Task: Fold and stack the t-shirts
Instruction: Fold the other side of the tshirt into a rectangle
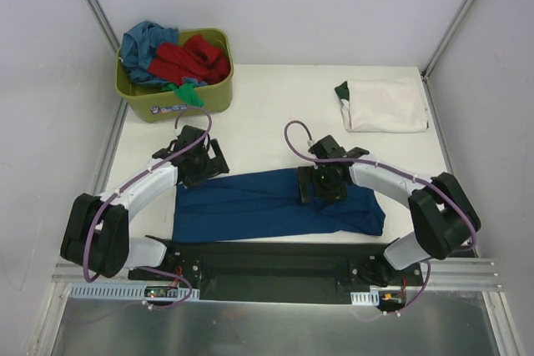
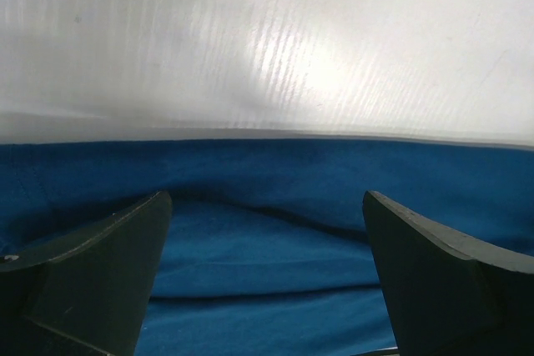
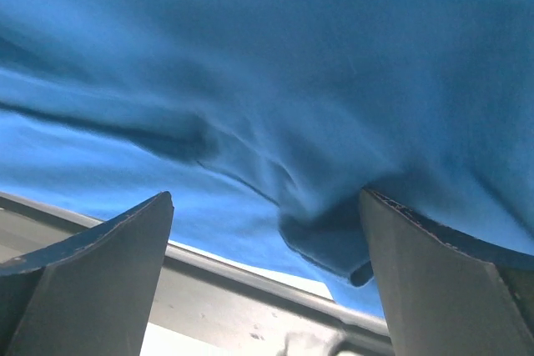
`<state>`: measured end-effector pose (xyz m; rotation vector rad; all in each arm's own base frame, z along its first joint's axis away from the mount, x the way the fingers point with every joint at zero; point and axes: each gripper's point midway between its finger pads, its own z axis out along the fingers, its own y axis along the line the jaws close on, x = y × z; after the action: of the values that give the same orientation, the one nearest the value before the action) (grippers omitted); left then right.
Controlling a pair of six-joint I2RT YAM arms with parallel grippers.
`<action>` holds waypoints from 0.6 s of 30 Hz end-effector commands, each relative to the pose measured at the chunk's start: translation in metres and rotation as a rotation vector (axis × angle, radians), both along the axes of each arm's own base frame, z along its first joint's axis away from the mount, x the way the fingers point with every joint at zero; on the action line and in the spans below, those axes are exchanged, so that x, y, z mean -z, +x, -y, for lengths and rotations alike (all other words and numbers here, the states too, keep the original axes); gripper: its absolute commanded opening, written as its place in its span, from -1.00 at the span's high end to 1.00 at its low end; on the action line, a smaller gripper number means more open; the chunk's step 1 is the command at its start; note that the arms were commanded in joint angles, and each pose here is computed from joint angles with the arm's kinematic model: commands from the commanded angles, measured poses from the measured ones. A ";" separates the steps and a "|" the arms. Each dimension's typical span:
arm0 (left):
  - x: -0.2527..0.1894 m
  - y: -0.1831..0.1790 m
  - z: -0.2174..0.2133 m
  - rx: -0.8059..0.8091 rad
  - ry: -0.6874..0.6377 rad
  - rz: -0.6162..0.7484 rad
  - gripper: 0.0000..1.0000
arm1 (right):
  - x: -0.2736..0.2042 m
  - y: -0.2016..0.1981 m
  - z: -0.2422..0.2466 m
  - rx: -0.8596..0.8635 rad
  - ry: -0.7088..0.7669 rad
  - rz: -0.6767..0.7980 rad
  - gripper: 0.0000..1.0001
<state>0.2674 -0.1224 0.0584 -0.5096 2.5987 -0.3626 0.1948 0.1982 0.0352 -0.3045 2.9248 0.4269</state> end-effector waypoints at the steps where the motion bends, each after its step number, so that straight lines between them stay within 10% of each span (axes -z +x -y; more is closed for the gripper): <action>1: 0.016 -0.011 -0.007 0.003 0.041 -0.041 -0.99 | -0.003 -0.027 0.023 0.050 -0.030 -0.019 -0.94; 12: 0.016 -0.010 -0.003 0.007 0.018 -0.040 -0.98 | -0.012 -0.094 0.042 0.066 0.054 -0.091 -0.94; 18: 0.001 -0.004 -0.001 0.019 0.004 0.013 -0.99 | -0.045 -0.064 0.047 0.071 0.029 0.075 -0.93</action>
<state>0.2557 -0.1183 0.0405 -0.5180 2.6502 -0.3298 0.1112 0.1488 0.0536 -0.2111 2.9365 0.4589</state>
